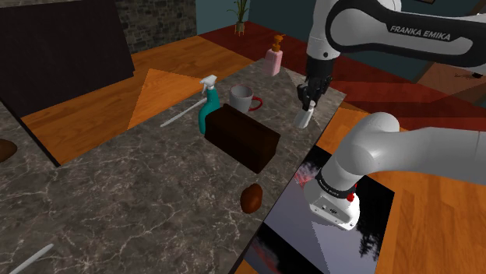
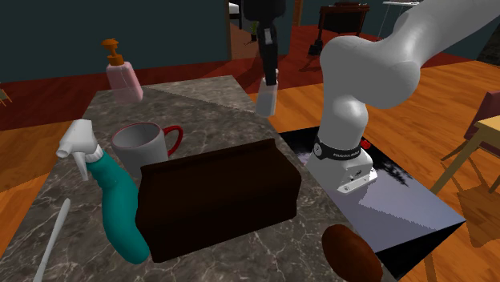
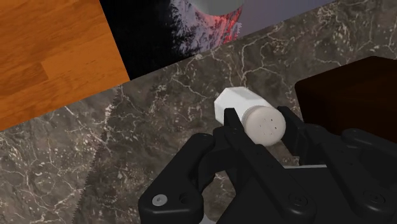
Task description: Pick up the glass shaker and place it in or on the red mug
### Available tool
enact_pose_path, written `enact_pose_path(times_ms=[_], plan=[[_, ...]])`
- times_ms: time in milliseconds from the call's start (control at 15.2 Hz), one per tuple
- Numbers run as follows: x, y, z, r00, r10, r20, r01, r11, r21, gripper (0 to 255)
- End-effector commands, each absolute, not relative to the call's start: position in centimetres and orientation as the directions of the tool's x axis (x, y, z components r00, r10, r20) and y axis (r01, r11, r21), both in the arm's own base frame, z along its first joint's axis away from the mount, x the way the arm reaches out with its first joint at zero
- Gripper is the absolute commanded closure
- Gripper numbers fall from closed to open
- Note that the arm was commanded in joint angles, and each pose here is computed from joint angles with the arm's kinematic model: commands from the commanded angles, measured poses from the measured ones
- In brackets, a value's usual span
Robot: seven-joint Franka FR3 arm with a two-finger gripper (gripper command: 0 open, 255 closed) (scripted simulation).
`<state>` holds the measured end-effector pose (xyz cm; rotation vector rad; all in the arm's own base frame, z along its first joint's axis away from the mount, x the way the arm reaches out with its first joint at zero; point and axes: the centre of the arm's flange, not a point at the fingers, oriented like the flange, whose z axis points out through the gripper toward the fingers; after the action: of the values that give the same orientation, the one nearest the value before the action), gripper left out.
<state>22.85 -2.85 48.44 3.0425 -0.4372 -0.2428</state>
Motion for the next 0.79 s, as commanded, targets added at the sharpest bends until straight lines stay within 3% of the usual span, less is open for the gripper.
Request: enact_pose_path(times_ms=[0, 528, 726], plan=[[22.8, -2.9, 49.6, 0.947, -0.284, -0.147, -0.275, -0.958, 0.080, 255], [22.8, -2.9, 53.6, 0.947, -0.284, -0.147, -0.275, -0.958, 0.080, 255], [26.7, -3.3, 54.2, 0.947, -0.284, -0.147, -0.275, -0.958, 0.080, 255]])
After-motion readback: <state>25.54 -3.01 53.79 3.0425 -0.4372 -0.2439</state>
